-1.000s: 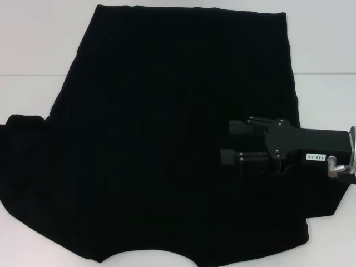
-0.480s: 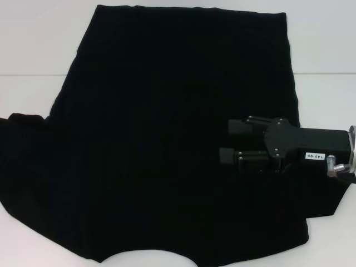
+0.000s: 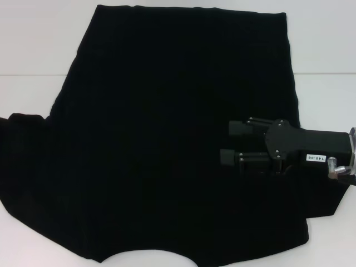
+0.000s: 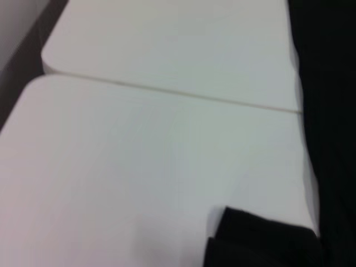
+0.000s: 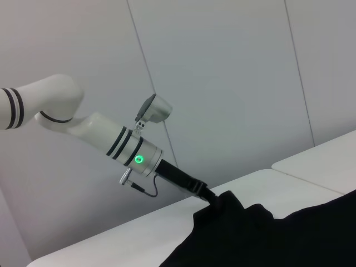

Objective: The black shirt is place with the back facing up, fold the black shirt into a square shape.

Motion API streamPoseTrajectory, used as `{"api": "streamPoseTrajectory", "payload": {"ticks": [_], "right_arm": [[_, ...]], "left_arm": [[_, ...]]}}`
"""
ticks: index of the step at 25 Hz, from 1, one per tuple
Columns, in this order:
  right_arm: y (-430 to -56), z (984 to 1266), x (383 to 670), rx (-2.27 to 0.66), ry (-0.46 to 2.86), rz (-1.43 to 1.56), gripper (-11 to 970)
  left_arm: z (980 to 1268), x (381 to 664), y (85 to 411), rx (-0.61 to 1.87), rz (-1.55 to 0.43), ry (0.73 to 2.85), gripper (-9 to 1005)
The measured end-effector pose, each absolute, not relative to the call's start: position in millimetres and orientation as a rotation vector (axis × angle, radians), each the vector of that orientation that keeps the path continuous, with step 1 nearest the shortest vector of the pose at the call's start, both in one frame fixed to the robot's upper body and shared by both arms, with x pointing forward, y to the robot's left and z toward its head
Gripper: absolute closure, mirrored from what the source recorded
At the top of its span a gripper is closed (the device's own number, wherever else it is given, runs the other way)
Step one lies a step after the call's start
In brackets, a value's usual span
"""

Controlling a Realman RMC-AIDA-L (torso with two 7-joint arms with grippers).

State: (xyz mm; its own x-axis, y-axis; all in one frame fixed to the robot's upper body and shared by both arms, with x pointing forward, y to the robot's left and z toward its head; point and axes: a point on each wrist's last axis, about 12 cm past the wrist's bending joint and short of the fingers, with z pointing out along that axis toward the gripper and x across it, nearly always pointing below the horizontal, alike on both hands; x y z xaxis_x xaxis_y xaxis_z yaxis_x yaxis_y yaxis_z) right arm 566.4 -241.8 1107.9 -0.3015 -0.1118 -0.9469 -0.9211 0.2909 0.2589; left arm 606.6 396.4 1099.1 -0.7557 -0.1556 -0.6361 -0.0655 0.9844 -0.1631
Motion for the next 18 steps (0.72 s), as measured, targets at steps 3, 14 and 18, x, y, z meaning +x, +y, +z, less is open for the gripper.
{"api": "streamPoseTrajectory", "payload": {"ticks": [3,14,18], "right_arm": [[-242,1108,566,-0.958,1.653,1.121,74],[-241,1110,568,-0.963,1.649,1.121,75],[-241,1110,568,-0.963,1.649,1.120,75]], "left_arm": [[1097,601,397,-0.161,-0.200,2.449,995],[1094,582,406,-0.240,-0.269,2.478,994],[1096,582,403,-0.245,-0.306,2.490,994]]}}
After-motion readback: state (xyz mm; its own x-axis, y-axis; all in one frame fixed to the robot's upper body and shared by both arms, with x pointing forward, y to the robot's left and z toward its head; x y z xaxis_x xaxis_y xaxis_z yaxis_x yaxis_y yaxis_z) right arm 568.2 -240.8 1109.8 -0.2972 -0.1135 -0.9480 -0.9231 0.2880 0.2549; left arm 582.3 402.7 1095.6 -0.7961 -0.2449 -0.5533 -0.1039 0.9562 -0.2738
